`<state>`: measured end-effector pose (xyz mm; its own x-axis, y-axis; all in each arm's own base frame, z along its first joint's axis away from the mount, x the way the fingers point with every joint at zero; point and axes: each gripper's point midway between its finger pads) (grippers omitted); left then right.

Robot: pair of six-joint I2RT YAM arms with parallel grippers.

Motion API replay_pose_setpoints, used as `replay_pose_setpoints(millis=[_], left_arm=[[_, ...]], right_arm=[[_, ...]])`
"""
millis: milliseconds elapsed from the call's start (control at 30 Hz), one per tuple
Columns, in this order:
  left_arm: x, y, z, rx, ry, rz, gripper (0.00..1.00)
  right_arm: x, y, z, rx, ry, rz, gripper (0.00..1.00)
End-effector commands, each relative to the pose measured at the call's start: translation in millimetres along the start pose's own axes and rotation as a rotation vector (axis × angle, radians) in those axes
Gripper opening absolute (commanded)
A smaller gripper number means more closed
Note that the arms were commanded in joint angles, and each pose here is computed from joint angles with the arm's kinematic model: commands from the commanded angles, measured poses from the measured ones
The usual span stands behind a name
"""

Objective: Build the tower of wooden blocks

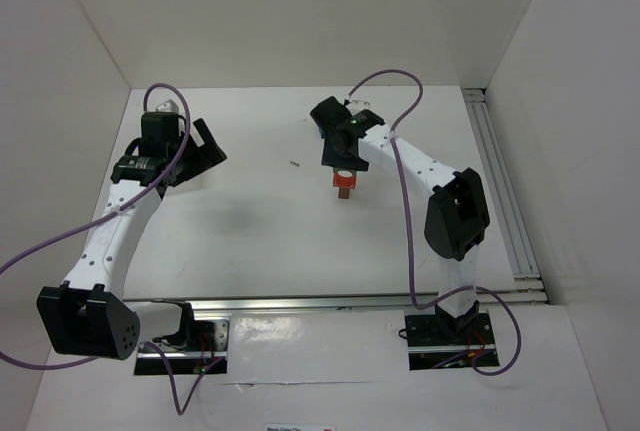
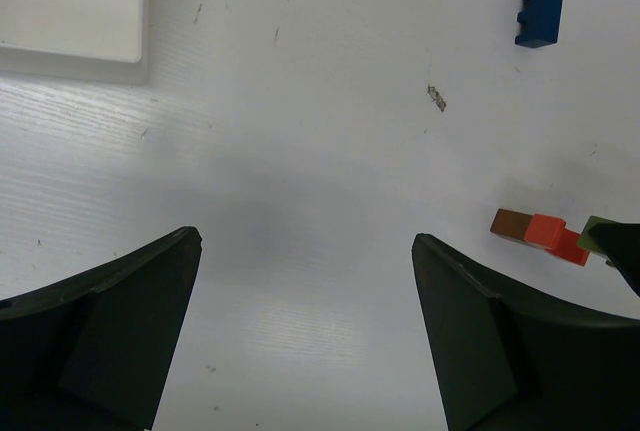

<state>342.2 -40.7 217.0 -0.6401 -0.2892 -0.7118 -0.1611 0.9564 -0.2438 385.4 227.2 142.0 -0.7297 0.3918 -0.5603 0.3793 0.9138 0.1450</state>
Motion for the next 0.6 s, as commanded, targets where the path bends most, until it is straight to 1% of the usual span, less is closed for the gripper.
replay_pose_setpoints(millis=[0,567], left_arm=[[-11.1,-2.2,-2.4,0.004,-0.045,0.010,1.00],[-11.1,-2.2,-2.4,0.004,-0.045,0.010,1.00]], right_arm=[[-0.1,2.5,0.5,0.003,-0.017,0.000,0.57],[5.9,-1.3,3.6,0.012,0.000,-0.017,0.57]])
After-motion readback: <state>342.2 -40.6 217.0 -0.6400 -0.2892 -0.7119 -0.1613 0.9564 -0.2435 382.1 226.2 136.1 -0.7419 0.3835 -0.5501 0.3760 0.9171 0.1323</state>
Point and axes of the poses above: each gripper's point midway between its finger pads, its own z axis out along the fingers, its own y axis along the line the jaws close on, x = y × z, and after that the axes turned 13 degrees about z, right-handed
